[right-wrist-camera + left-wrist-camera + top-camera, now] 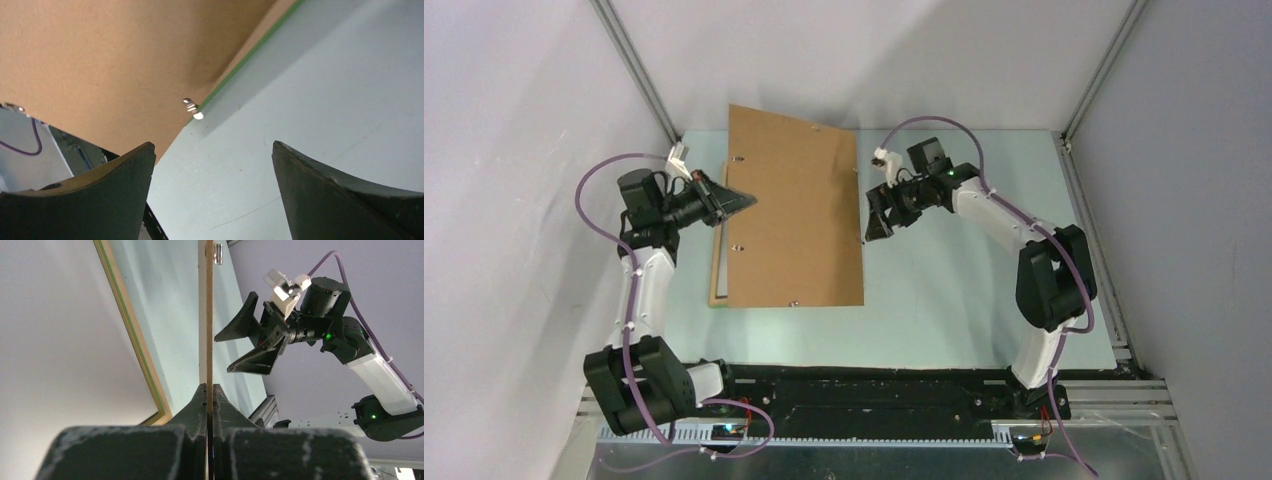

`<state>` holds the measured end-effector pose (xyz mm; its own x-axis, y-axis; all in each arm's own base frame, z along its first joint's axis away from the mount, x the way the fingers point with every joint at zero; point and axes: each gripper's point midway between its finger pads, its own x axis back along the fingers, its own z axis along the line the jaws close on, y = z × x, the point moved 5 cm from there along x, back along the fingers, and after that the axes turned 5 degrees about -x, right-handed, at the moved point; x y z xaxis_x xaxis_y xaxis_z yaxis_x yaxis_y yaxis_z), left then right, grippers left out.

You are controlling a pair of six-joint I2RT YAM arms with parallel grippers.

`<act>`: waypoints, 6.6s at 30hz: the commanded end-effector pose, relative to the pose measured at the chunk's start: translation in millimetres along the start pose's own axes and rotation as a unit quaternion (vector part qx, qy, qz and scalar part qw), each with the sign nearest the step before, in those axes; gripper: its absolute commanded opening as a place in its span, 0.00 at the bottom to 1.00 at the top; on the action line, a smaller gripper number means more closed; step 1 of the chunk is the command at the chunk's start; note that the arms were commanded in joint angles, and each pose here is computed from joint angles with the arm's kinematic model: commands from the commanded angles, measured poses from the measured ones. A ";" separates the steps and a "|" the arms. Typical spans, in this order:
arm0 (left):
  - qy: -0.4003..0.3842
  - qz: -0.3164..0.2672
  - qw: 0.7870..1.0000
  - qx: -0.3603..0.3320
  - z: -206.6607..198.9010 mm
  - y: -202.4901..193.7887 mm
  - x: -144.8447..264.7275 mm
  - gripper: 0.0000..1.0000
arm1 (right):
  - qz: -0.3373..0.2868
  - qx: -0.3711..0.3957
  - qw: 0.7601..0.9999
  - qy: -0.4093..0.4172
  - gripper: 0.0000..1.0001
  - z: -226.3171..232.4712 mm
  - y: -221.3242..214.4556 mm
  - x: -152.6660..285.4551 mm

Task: Put the photo into the frame
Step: Adjust the photo frame item, then move the photo frame to the center of the board, then adjust the photo frame item.

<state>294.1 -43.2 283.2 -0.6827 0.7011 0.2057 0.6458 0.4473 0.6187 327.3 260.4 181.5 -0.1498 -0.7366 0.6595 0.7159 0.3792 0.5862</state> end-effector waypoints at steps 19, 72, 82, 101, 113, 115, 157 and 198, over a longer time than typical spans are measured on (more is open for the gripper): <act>0.038 -0.059 0.997 -0.033 -7.3 22.2 50.4 0.00 | -0.070 -0.141 0.984 -0.081 0.83 -65.0 72.5 -57.3; 0.058 -0.058 0.995 -0.050 -15.7 15.8 70.2 0.00 | 0.057 -0.125 0.974 -0.180 0.40 -70.0 30.6 -157.8; 0.061 -0.054 0.995 -0.054 -6.6 20.2 67.6 0.00 | 0.041 -0.138 0.969 -0.201 0.01 -76.9 28.7 -132.1; 0.025 -0.042 0.999 -0.019 -9.0 32.1 23.2 0.00 | -0.069 -0.240 0.931 -0.268 0.00 -131.6 -11.5 -22.5; -0.056 -0.047 0.997 0.010 -28.7 34.9 -33.6 0.00 | -0.117 -0.274 0.914 -0.274 0.00 -140.5 -34.2 22.1; -0.068 -0.036 0.996 0.034 -23.6 34.3 -47.0 0.00 | -0.126 -0.272 0.917 -0.262 0.00 -138.3 -32.4 28.7; -0.174 0.104 0.977 0.060 -8.3 -47.5 -136.8 0.00 | -0.236 -0.095 0.948 -0.188 0.71 -128.8 51.1 117.4; -0.156 0.084 0.982 0.062 -8.5 -47.8 -149.4 0.00 | -0.161 -0.191 0.966 -0.070 0.67 -111.1 20.9 62.6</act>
<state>360.2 -170.5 200.3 -0.4115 0.9048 0.1099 0.8536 0.3403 0.3944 420.5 141.5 173.1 -0.5278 -0.6163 0.5845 0.7945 -0.1148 0.5964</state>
